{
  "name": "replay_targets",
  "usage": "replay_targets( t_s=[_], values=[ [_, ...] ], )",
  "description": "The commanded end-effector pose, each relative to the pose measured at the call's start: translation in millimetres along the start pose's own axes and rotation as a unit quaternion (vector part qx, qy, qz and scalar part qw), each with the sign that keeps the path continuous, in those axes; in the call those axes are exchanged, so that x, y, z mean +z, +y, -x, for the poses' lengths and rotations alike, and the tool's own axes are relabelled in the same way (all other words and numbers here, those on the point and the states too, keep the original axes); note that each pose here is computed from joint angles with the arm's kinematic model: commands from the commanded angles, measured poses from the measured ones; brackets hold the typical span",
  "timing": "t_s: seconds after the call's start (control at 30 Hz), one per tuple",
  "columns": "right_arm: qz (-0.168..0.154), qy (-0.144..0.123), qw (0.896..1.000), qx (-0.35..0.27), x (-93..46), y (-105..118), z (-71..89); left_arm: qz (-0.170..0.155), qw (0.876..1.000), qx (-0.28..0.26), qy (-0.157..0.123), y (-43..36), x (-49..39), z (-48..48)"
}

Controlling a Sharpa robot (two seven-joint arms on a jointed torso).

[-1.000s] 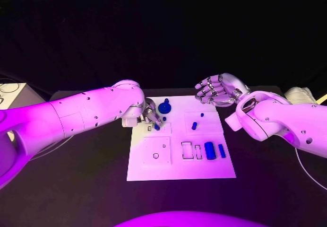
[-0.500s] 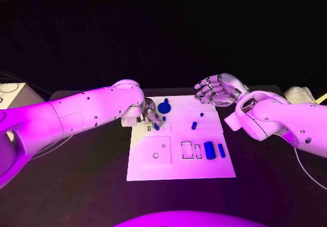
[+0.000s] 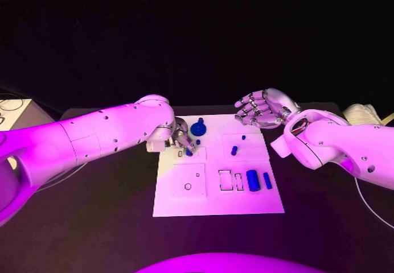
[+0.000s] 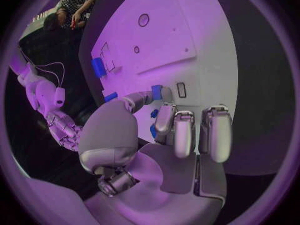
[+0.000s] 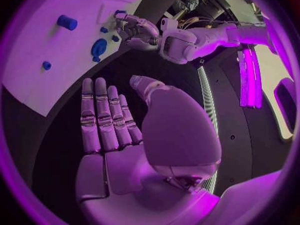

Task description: Assemble the parts on the task board

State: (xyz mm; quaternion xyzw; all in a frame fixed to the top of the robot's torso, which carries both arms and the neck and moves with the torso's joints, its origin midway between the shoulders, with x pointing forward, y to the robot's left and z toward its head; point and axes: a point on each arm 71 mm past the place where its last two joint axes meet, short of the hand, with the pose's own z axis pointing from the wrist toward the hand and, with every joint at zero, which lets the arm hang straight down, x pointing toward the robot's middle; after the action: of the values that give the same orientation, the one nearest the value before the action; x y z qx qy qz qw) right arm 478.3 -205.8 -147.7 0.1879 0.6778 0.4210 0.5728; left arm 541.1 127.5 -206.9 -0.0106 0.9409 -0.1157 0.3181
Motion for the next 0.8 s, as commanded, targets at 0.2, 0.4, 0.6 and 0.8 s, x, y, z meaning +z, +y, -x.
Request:
replay_targets(
  t_s=[0.2,0.4,0.6,0.8],
  values=[
    [0.003,0.008,1.000,-0.001,0.1,0.5,-1.7,0.020,0.999,0.025,0.044,3.0,2.1,-10.6],
    [0.004,0.008,1.000,-0.001,0.1,0.5,-2.1,0.022,0.998,0.027,0.046,2.4,2.2,-10.9],
    [0.004,0.009,1.000,0.000,0.1,0.5,-2.3,0.024,0.999,0.024,0.042,2.7,3.0,-10.2],
    [0.004,0.009,1.000,0.000,-0.1,0.5,-2.4,0.026,0.999,0.020,0.035,2.5,3.7,-9.1]
  ],
)
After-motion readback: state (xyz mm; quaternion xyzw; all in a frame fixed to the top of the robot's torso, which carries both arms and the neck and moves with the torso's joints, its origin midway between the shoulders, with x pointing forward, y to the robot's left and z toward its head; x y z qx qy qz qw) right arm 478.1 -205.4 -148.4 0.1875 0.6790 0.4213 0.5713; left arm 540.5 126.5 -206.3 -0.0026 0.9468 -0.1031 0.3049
